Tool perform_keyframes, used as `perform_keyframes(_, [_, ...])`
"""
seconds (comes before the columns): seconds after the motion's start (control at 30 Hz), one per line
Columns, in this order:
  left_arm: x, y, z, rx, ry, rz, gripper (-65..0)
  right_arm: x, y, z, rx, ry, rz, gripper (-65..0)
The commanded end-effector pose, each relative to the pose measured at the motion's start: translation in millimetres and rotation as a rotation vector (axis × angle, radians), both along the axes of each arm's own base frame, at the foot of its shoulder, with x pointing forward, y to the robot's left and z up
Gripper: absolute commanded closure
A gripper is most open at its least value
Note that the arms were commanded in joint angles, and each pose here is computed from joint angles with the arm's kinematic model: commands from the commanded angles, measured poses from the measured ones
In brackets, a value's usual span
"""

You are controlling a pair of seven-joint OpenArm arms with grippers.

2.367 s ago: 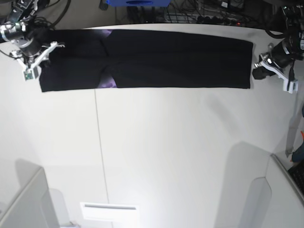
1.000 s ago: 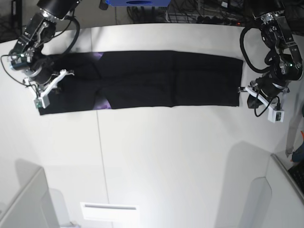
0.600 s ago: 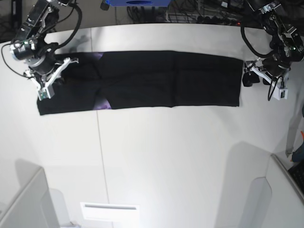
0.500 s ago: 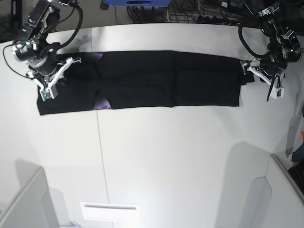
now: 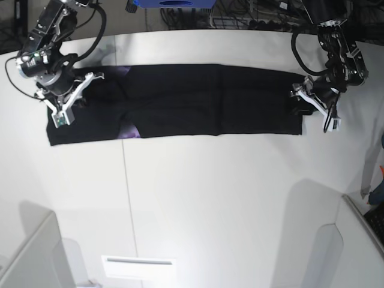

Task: Fold the T-shirt properly
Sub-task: 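Grasp both strip ends and pull them apart to straighten, then lift the strip end with the left gripper and fold it toward the right gripper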

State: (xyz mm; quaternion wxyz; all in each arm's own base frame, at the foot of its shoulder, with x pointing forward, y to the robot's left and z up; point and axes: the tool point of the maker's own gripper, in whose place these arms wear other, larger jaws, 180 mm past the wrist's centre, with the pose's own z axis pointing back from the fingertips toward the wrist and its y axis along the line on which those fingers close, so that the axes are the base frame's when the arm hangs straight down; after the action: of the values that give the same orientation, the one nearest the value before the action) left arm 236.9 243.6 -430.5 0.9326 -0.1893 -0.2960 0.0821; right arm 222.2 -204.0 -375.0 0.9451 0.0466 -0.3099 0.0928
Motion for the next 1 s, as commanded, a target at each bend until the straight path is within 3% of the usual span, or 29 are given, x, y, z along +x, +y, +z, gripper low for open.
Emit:
perform_keyframes(0.0, [-26.3,1.8,-22.2,0.026,0.140,-0.023,-19.3,7.5,-2.8,11.0,-0.004,-0.048,0.000,0.0])
perform_keyframes(0.07, [-24.3,2.3,-24.5,0.019,0.144,-0.016,0.0,7.5,-2.8,11.0,-0.004,-0.048,0.000,0.0])
perform_keyframes(0.33, [-0.6,46.4,2.2,0.126,0.046,0.001,0.0,6.0,-1.5,9.2,-0.004,-0.037,0.004,0.0])
perform_keyframes(0.5, [7.0,83.7,38.6,0.214,-0.041,0.061,0.0,6.0,-1.6,9.5,-0.005,-0.037,0.005,0.0])
perform_keyframes(0.63, [3.9,91.1,73.7,0.299,-0.117,0.066,0.0,6.0,-0.9,9.5,-0.002,-0.038,0.005,0.0])
perform_keyframes(0.7, [2.8,85.1,92.3,0.337,-0.150,0.073,0.0,5.9,-1.4,9.5,-0.002,-0.038,0.003,0.0])
perform_keyframes(0.8, [3.1,41.1,103.9,0.325,-0.189,0.015,0.0,6.6,-1.8,10.1,-0.002,-0.041,0.002,0.0])
perform_keyframes(0.97, [3.7,-48.4,85.4,0.166,-0.167,-0.081,0.0,8.2,-2.3,11.2,-0.003,-0.046,0.000,0.0])
